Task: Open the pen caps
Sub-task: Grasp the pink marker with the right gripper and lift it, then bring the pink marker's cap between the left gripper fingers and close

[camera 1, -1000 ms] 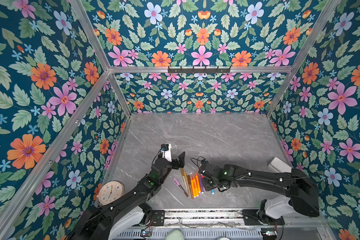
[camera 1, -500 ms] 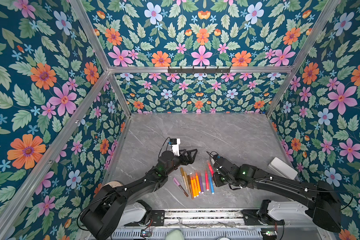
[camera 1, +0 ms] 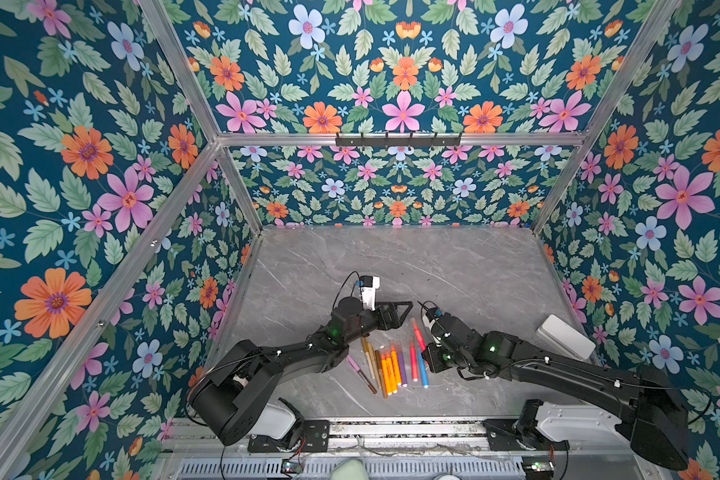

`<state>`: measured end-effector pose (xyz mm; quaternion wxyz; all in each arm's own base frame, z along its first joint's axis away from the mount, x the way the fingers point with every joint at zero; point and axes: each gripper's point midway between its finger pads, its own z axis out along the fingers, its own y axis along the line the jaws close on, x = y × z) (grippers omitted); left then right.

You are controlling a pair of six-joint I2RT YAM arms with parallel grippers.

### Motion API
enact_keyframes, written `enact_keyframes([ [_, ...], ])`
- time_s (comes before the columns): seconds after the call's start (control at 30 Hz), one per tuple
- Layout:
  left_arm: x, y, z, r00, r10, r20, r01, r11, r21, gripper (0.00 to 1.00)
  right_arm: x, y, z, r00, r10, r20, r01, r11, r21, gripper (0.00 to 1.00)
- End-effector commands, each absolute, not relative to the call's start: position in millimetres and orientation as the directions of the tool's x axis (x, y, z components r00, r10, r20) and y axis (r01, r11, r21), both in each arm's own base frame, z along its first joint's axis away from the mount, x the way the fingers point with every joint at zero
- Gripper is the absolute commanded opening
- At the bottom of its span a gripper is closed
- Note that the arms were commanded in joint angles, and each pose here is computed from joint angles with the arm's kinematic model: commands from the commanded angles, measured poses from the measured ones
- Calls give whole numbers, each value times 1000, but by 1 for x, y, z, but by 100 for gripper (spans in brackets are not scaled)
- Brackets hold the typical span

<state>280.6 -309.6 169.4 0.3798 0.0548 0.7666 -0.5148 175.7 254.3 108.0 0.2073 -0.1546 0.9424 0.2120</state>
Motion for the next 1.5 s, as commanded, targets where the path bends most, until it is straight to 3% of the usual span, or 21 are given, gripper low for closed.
enact_keyframes([
  [0.0,279,-320,183,-705,-312,-637,514,394,-762,95,180,262,110,-863,-179,-472,-377,851,365,8],
  [0.47,257,-334,161,-778,-273,-566,469,346,-812,75,191,266,124,-831,-163,-531,-391,850,352,8],
  [0.83,252,-337,168,-782,-240,-575,484,347,-803,44,192,267,124,-831,-161,-532,-390,851,352,8],
  [1.1,248,-340,166,-795,-231,-561,478,330,-814,42,192,263,130,-822,-152,-549,-392,850,353,8],
  [1.33,248,-341,170,-793,-233,-563,485,319,-814,28,192,264,130,-824,-157,-544,-394,849,352,8],
  [1.47,247,-343,173,-792,-228,-566,494,304,-815,10,191,265,129,-825,-158,-543,-395,847,355,8],
])
